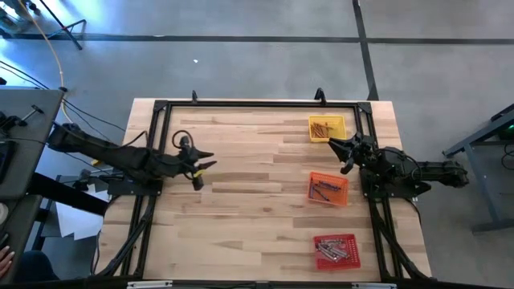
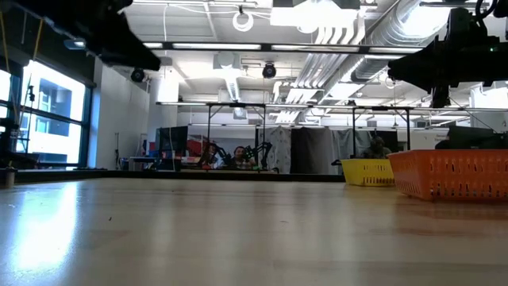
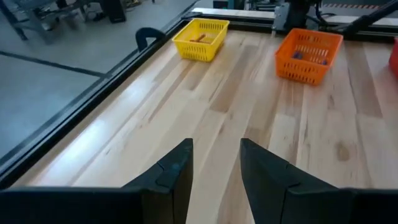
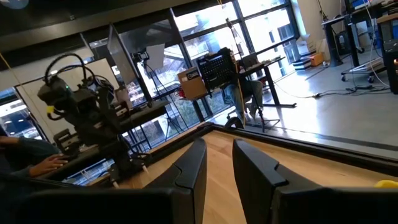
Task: Sort crayons
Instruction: Return to Home Position
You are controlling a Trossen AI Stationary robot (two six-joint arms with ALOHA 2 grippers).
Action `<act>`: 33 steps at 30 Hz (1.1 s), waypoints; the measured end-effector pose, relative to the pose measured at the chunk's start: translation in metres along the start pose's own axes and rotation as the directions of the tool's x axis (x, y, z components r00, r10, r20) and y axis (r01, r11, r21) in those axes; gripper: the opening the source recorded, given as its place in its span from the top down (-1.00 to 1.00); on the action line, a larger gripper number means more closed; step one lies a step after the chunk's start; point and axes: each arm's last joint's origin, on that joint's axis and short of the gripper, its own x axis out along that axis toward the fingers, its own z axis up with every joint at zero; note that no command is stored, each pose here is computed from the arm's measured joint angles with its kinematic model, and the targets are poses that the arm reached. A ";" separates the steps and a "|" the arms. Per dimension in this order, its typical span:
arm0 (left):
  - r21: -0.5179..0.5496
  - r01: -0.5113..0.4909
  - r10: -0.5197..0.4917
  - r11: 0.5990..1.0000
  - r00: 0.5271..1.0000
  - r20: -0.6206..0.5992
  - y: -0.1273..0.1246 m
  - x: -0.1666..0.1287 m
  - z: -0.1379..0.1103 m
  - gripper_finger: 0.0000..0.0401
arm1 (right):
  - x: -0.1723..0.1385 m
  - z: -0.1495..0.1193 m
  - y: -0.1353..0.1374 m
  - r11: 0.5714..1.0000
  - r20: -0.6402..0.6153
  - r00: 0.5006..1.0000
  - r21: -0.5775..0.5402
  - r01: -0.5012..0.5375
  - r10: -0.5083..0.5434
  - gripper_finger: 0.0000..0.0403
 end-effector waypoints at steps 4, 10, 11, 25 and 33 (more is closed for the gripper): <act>0.000 0.006 -0.006 1.000 1.000 0.010 0.010 -0.007 -0.022 0.41 | 0.000 0.000 0.000 1.000 -0.005 1.000 -0.002 0.002 -0.002 0.64; 0.026 0.029 -0.030 0.999 0.997 0.069 0.018 -0.013 -0.046 0.41 | 0.000 -0.001 0.000 1.000 -0.008 1.000 -0.004 0.003 -0.003 0.64; 0.034 0.035 -0.038 0.999 0.996 0.085 0.019 -0.014 -0.049 0.41 | 0.000 -0.001 0.000 1.000 -0.008 1.000 -0.004 0.003 -0.003 0.64; 0.117 0.114 -0.140 0.987 0.960 0.242 0.030 -0.028 -0.077 0.41 | 0.000 -0.001 0.000 1.000 -0.009 1.000 -0.004 0.003 -0.003 0.64; 0.131 0.110 -0.144 0.985 0.947 0.288 0.034 -0.030 -0.084 0.41 | 0.000 -0.001 0.000 1.000 -0.010 1.000 -0.005 0.003 -0.003 0.64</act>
